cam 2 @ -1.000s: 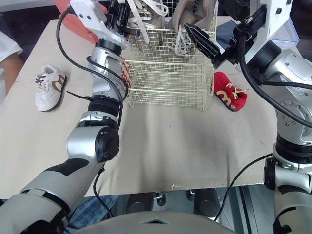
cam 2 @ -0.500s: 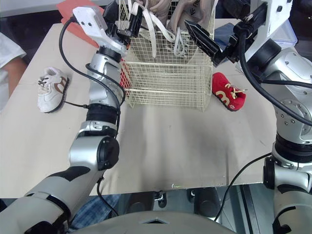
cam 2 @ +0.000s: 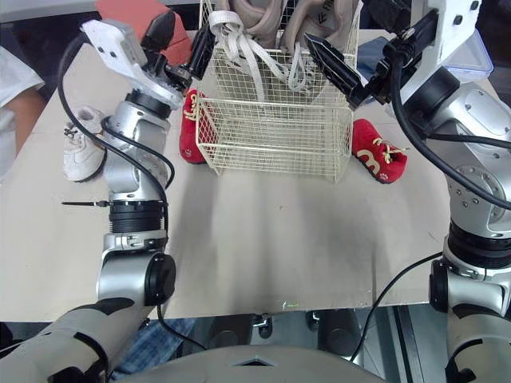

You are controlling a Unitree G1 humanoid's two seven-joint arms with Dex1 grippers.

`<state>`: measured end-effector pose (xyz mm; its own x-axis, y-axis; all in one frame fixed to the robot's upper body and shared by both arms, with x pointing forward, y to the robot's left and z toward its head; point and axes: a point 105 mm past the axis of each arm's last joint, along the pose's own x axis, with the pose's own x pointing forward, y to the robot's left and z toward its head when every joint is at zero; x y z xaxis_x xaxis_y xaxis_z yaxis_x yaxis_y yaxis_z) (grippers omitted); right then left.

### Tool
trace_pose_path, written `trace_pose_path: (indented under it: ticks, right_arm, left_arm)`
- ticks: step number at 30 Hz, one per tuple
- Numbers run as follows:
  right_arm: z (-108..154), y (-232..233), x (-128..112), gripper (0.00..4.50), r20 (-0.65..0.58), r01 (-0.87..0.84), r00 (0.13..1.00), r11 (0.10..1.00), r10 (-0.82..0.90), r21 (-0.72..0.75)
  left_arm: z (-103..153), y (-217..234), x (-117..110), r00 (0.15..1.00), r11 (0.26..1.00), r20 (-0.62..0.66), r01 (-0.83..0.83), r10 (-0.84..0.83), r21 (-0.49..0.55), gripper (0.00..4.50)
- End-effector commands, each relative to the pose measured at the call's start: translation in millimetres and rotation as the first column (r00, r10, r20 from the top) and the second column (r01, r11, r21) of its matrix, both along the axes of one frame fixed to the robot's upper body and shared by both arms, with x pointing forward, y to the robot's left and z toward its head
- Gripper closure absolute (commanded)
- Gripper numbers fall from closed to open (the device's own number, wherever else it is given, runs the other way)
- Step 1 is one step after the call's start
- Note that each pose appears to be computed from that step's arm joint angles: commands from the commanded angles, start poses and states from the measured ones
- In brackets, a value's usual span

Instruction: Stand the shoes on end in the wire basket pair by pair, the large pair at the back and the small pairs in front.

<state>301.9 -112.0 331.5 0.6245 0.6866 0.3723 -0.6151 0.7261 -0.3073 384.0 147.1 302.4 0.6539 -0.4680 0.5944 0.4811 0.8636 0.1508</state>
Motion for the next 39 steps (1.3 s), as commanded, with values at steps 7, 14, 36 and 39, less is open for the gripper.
trace_pose_path:
  ticks: [7,14,36,39]
  right_arm:
    - [10,0,-7,0.00,0.063,0.001,0.998,1.000,-0.002,0.009]
    - [10,1,-7,0.00,0.068,0.002,0.998,1.000,-0.003,0.012]
    - [6,3,-10,0.00,0.069,-0.016,0.998,1.000,0.014,0.021]
    - [6,3,-9,0.00,0.070,-0.018,0.997,1.000,0.017,0.019]
  left_arm:
    - [39,-21,-7,0.988,0.980,0.091,0.111,-0.127,0.166,0.04]
    - [49,-41,14,0.989,0.947,0.021,0.136,-0.149,0.289,0.04]
    - [35,-12,41,0.975,0.982,-0.128,-0.186,0.181,-0.027,4.43]
    - [15,-10,47,0.948,0.971,-0.222,-0.239,0.227,-0.030,4.43]
